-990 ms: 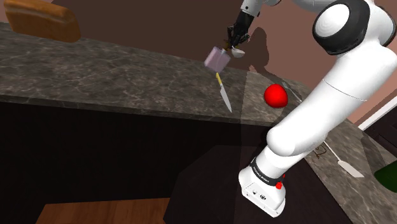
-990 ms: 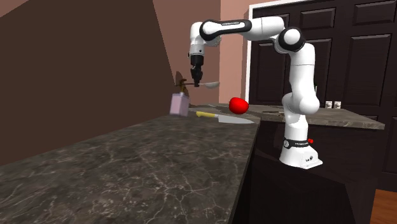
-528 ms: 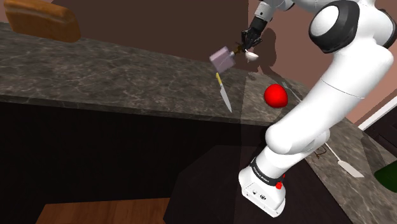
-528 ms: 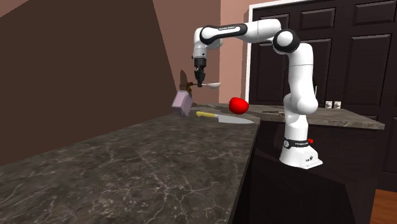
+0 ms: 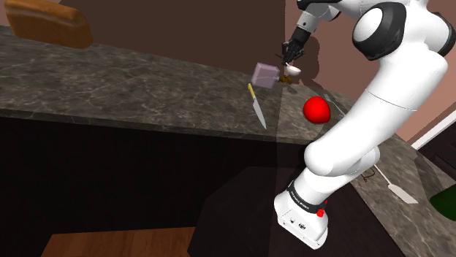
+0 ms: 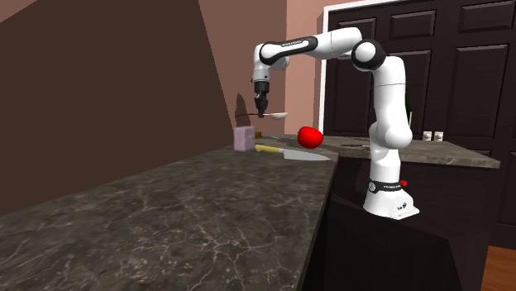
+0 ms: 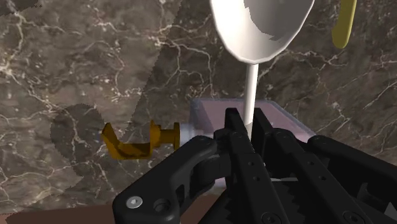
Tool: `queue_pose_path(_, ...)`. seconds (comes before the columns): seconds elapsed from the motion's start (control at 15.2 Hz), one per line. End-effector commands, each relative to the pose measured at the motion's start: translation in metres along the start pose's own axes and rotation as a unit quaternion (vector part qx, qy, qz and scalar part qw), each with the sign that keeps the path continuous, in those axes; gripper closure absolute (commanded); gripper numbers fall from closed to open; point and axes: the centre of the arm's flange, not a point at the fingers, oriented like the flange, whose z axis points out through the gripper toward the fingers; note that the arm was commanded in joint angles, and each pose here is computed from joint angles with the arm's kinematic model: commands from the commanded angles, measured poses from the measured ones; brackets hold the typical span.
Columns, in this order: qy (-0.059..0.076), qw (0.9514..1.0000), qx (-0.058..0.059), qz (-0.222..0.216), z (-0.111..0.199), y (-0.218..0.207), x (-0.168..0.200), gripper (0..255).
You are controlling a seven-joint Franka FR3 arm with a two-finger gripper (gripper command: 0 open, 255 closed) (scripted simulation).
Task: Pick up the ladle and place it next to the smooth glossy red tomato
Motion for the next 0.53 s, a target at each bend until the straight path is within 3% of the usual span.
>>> queue_pose_path(0.0,0.0,1.0,0.0,0.0,0.011,0.001,0.001,255)
queue_pose_path(0.46,0.0,1.0,0.0,0.0,0.048,0.005,0.002,255)
